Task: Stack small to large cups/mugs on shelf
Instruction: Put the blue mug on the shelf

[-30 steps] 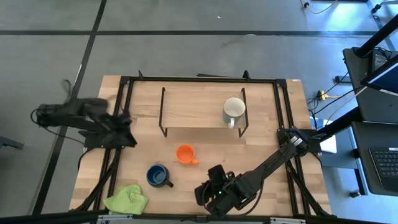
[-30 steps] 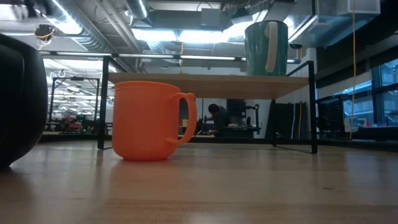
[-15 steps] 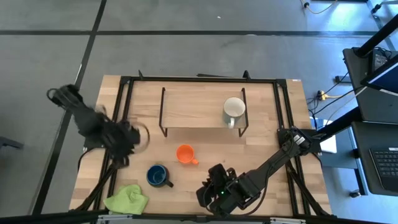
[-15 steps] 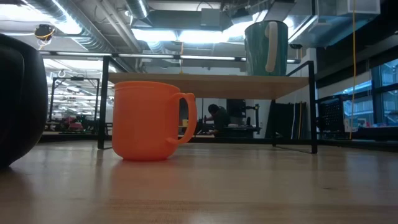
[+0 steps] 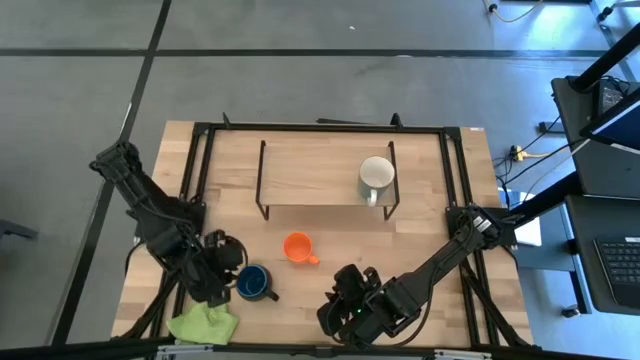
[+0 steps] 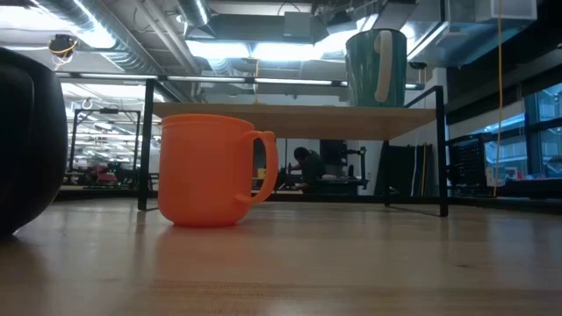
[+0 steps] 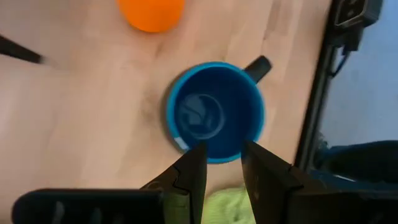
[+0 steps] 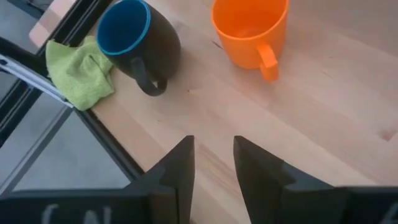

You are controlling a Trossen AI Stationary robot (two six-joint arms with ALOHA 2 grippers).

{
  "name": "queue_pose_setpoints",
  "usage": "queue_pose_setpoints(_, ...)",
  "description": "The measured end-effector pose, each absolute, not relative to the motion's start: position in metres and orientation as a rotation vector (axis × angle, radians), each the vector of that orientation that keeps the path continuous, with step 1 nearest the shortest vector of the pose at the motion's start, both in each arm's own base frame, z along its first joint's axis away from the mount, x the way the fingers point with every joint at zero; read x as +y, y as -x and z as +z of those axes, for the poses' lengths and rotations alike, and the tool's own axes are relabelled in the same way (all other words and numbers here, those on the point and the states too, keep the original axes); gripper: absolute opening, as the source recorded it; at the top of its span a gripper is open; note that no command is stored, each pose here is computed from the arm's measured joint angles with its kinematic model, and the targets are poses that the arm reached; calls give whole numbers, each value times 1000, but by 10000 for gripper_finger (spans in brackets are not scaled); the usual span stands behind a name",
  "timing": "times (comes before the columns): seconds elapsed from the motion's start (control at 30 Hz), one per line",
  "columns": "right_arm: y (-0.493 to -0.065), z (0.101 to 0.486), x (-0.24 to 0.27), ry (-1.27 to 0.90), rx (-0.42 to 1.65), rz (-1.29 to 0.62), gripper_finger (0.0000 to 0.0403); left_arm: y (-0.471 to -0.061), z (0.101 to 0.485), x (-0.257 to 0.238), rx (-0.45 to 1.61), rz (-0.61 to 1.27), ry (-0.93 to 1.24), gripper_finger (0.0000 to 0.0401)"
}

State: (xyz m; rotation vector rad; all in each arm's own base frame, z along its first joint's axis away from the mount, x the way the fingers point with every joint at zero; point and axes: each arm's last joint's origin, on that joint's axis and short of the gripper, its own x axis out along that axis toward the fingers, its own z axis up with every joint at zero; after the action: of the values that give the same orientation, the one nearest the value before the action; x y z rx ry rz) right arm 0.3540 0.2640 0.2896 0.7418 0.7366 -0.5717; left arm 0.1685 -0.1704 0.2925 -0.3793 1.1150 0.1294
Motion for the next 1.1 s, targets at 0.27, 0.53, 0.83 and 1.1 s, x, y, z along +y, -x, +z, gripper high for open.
queue_pose_setpoints(0.27,-352,293,264,-739,735,-561,113,-209,292,-172,1247,-22,230,94)
queue_pose_setpoints(0.53,-350,293,266,-740,736,-557,113,-233,275,-150,1456,-52,-38,94)
queue_pose_setpoints(0.83,-348,293,268,-732,734,-558,113,-243,278,-156,1356,-166,-29,94)
queue_pose_setpoints(1.1,-348,293,267,-727,733,-563,113,-240,260,-148,1416,-150,-64,94)
